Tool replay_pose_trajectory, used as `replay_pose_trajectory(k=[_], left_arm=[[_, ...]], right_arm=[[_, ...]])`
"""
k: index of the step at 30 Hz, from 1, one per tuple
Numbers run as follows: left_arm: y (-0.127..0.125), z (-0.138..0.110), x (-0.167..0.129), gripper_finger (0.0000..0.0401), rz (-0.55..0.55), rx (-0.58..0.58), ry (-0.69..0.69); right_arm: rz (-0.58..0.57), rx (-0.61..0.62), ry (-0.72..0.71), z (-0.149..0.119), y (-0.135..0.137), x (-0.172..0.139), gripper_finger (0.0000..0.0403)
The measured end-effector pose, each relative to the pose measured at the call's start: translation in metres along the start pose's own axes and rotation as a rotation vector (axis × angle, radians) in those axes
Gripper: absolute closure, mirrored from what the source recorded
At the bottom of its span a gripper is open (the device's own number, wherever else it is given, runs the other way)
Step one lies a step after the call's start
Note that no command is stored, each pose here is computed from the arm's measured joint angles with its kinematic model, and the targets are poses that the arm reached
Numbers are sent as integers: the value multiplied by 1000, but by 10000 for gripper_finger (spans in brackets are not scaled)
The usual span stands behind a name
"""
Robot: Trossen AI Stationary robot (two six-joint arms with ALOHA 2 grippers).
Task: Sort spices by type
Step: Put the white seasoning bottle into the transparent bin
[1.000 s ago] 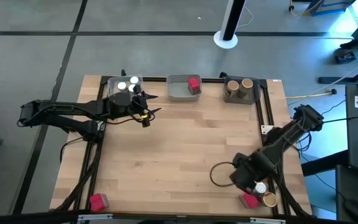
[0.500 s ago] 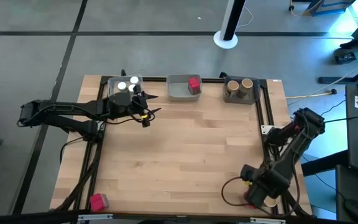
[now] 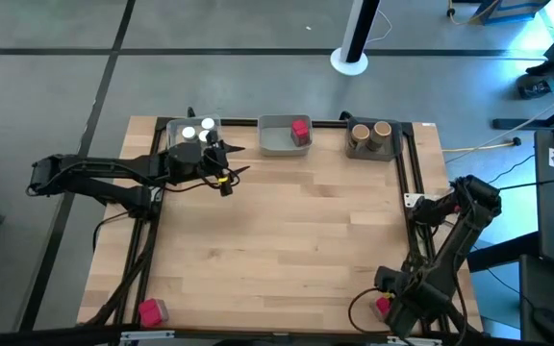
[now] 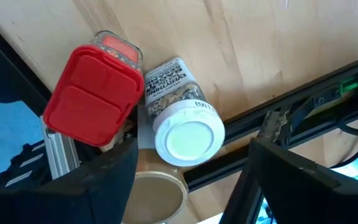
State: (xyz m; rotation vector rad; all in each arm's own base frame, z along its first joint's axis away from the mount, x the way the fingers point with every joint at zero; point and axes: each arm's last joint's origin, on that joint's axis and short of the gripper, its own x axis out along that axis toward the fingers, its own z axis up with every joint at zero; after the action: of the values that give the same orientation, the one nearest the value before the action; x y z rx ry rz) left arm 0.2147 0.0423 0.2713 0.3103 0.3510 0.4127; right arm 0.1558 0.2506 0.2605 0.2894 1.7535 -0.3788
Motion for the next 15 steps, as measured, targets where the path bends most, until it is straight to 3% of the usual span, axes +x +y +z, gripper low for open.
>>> replay_pose_trajectory(k=[15], left_arm=[[0, 0, 0, 157, 0, 6, -1]], right_arm=[[-66, -93, -7, 4, 11, 19, 95]])
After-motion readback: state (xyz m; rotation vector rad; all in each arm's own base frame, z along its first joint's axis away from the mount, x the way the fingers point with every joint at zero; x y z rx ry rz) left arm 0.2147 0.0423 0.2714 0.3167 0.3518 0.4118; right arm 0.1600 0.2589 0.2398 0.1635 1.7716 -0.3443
